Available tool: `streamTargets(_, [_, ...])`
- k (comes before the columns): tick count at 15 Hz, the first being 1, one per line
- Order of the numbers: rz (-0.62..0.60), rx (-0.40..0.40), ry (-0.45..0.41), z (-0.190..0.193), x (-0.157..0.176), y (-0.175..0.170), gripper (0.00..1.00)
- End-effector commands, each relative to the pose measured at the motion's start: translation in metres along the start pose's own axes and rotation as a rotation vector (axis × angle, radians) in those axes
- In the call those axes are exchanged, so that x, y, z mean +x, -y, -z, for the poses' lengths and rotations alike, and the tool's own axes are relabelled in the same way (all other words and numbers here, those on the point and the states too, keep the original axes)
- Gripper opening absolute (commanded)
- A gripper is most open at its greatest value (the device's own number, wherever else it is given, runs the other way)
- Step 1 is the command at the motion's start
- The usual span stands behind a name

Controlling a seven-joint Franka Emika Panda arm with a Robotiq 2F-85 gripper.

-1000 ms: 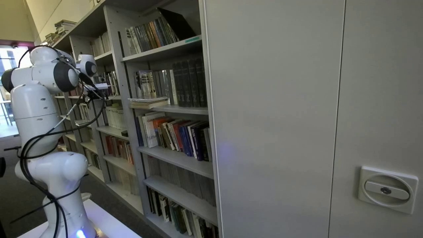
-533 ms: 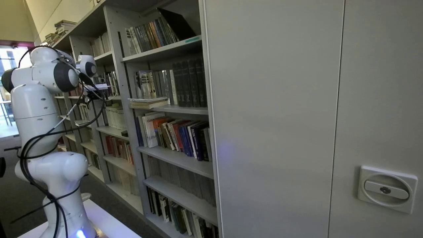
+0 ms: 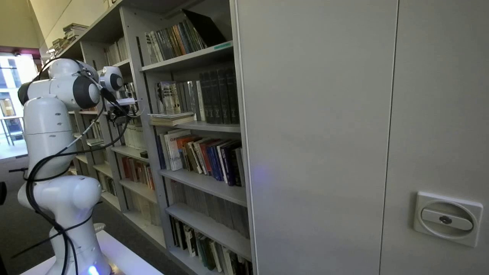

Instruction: Pull one of the books out of the shelf and lay it on top of the pile of books

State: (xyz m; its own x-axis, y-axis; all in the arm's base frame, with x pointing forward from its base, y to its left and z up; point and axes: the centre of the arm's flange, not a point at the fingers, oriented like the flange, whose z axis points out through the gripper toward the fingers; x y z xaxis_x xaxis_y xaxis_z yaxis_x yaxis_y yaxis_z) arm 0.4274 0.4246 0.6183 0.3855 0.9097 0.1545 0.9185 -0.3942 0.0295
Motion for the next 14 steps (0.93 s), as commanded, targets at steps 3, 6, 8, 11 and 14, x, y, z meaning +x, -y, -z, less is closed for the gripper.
streamTargets(3, [-0.059, 0.013, 0.018, 0.017, 0.015, -0.053, 1.00])
streamTargets(6, [-0.072, 0.042, 0.023, 0.016, 0.013, -0.063, 1.00])
streamTargets(8, [-0.074, 0.052, 0.024, 0.017, 0.013, -0.067, 1.00])
streamTargets(11, [-0.073, 0.052, 0.032, 0.017, 0.016, -0.073, 1.00])
streamTargets(14, [-0.075, 0.049, 0.045, 0.016, 0.022, -0.080, 1.00])
